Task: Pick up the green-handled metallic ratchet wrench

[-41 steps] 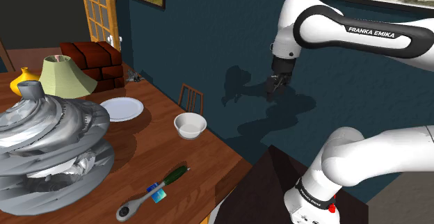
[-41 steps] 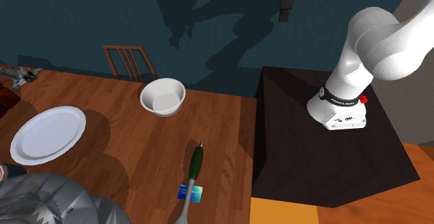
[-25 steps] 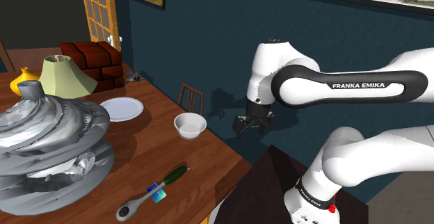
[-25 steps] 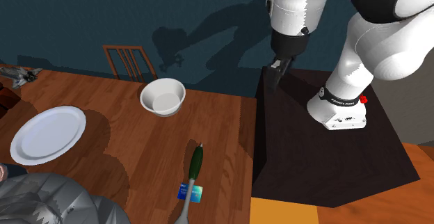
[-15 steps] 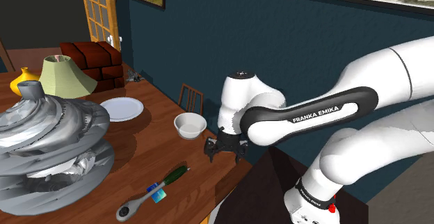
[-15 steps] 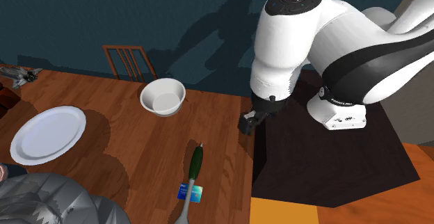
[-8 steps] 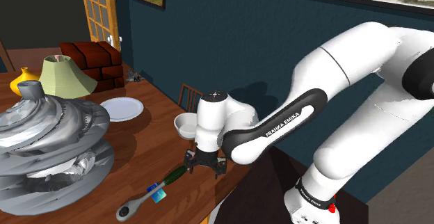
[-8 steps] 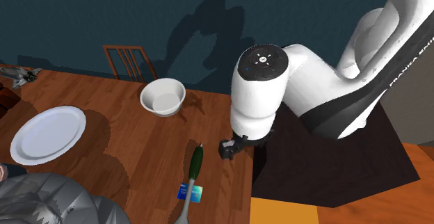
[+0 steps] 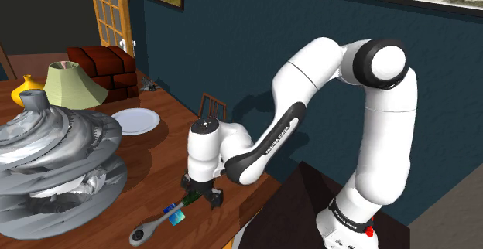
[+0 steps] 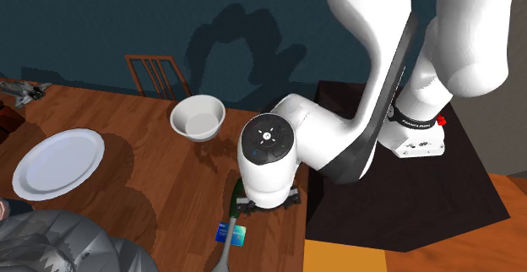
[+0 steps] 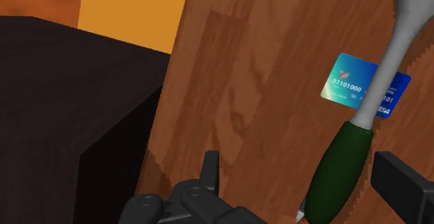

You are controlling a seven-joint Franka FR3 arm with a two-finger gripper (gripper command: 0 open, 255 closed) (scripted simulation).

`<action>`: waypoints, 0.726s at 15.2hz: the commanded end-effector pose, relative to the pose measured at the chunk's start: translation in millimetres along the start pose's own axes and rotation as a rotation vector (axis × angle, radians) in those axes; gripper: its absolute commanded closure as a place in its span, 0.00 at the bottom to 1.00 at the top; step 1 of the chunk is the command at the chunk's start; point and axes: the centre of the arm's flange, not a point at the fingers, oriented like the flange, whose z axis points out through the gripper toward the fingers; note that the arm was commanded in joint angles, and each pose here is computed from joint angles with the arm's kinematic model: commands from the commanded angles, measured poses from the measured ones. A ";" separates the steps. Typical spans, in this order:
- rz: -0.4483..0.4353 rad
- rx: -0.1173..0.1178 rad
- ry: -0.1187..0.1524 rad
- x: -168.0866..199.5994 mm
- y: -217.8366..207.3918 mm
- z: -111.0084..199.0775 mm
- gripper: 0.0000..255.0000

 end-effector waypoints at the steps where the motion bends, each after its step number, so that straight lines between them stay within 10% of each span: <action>1: 0.066 0.006 0.009 -7.8 -20.3 16.6 0.00; 11: 0.334 0.027 0.032 -18.1 -108.8 92.8 0.00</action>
